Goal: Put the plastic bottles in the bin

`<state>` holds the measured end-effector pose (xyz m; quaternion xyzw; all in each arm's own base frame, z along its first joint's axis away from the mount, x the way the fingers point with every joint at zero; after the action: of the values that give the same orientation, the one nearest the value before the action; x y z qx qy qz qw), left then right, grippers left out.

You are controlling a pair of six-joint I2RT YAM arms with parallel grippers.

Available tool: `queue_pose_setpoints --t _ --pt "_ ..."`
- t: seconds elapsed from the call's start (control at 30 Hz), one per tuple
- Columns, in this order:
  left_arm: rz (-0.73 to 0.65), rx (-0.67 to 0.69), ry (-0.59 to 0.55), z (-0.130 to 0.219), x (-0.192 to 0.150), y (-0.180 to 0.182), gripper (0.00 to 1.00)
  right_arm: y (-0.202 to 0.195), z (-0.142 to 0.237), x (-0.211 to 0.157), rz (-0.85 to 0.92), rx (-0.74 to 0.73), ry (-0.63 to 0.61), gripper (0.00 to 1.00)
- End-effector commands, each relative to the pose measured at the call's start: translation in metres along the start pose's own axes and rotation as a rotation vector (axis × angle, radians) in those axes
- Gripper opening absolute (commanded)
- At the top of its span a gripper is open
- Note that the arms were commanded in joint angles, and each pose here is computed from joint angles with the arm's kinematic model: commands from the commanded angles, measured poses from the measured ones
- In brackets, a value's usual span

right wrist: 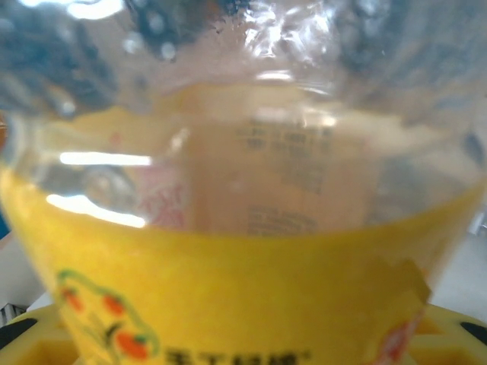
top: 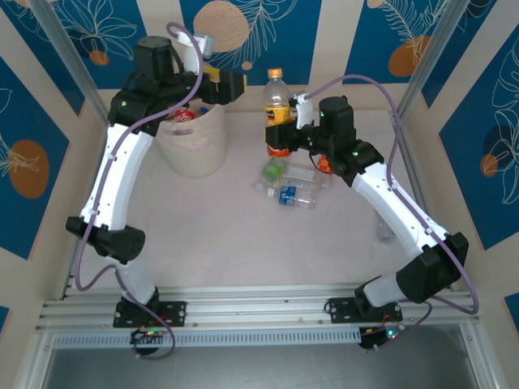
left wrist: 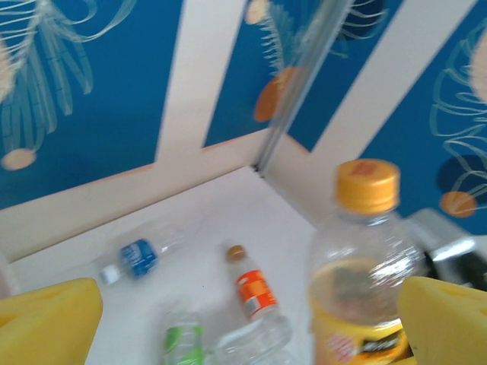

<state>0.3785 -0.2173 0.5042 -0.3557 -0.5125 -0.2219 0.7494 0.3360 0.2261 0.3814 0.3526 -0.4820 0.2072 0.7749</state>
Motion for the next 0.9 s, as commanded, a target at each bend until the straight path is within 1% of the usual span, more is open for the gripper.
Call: queue_pose_setpoints --t 0.0,0.17,0.3,0.43,0.57,0.63,0.67,0.8,0.87 --pt "0.023 -0.082 -0.020 -0.008 0.008 -0.017 1.00 0.015 -0.004 0.010 0.065 0.053 -0.038 0.54" --pt "0.029 -0.129 -0.035 -0.019 0.010 -0.029 1.00 0.024 -0.010 0.008 0.074 0.074 -0.031 0.54" --pt "0.025 -0.110 -0.036 -0.026 0.010 -0.027 1.00 0.032 -0.011 0.009 0.081 0.092 -0.036 0.54" --pt "0.036 -0.126 -0.020 -0.033 0.006 -0.026 0.90 0.039 -0.011 0.010 0.092 0.107 -0.038 0.54" --pt "0.044 -0.154 -0.010 -0.038 0.003 -0.030 0.83 0.042 -0.013 0.010 0.097 0.112 -0.036 0.54" --pt "0.047 -0.172 -0.010 -0.040 0.003 -0.032 0.74 0.043 -0.014 0.010 0.097 0.114 -0.033 0.54" --pt "0.051 -0.180 -0.006 -0.040 0.002 -0.033 0.72 0.044 -0.014 0.010 0.099 0.114 -0.033 0.54" --pt "0.057 -0.191 0.012 -0.041 -0.001 -0.034 0.68 0.045 -0.016 0.011 0.104 0.109 -0.033 0.54" --pt "0.057 -0.190 0.022 -0.041 -0.003 -0.034 0.64 0.045 -0.017 0.011 0.104 0.107 -0.034 0.54"
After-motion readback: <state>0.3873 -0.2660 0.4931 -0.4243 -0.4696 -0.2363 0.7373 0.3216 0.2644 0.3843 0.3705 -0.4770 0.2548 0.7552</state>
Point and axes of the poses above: each hand's point on the last joint's axis, 136 mm out from that joint toward the fingers, its own z axis back along the fingers, its own y axis along the line the jaws close on, x = y × z, the point moved 5 cm from there along z, back along the fingers, and after that the axes turned 1 degree about -z, right-handed, at the moved point
